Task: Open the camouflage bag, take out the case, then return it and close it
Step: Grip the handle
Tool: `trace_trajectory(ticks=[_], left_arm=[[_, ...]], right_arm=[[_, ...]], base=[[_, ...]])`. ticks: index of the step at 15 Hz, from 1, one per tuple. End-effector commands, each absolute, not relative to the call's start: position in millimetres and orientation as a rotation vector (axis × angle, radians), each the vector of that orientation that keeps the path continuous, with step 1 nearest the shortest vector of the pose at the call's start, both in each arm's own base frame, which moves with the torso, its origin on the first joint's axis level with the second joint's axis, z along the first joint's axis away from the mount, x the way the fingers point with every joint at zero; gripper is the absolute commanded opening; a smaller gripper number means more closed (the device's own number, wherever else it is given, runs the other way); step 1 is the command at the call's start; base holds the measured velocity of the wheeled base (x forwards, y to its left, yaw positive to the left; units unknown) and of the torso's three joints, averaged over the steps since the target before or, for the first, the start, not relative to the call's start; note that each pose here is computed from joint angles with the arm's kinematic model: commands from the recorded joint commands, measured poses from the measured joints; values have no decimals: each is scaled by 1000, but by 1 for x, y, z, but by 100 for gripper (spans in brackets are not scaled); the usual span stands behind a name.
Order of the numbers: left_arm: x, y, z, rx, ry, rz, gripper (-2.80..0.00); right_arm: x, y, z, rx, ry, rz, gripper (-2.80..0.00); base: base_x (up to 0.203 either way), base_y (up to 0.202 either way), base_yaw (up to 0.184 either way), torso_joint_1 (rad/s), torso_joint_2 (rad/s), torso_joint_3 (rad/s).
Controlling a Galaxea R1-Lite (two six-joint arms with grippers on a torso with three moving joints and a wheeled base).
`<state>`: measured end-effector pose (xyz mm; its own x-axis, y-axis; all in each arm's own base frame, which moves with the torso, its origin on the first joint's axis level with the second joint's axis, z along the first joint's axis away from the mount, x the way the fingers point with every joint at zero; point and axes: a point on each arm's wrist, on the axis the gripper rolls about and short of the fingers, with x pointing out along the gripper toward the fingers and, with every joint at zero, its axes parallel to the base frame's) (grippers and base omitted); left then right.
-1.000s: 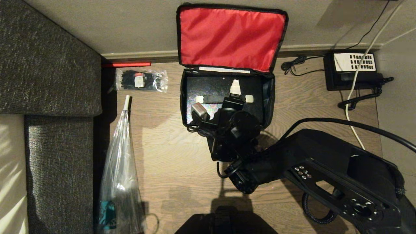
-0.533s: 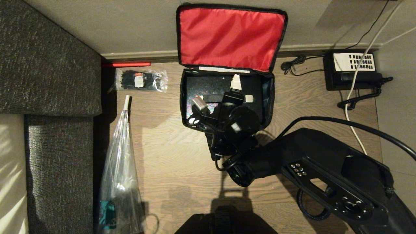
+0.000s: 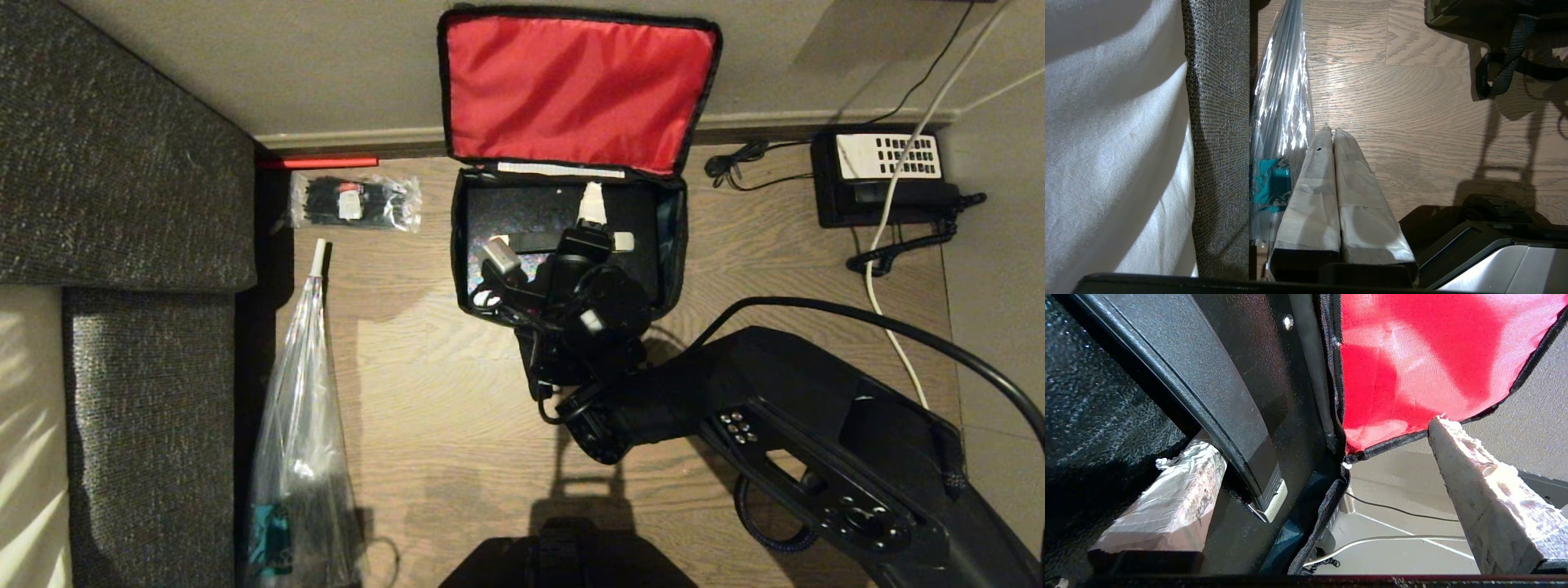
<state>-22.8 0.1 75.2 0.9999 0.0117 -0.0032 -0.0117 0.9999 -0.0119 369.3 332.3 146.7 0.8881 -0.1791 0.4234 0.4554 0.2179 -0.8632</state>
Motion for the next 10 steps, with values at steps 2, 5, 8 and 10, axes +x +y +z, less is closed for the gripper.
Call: trace_trajectory(ticks=[2, 5, 8, 10], left_arm=[[-23, 0, 74, -12, 5, 12, -280], [-23, 0, 74, -12, 5, 12, -280], [-23, 0, 74, -12, 5, 12, -280], [-23, 0, 74, -12, 5, 12, -280]], right_arm=[[370, 332, 146, -1279, -253, -450, 0], [365, 328, 150, -1275, -247, -435, 0], [351, 326, 154, -1282, -236, -400, 0], [340, 329, 151, -1284, -235, -363, 0]], base=[[0, 0, 0, 0, 0, 0], [0, 0, 0, 0, 0, 0], [0, 0, 0, 0, 0, 0], [0, 0, 0, 0, 0, 0]])
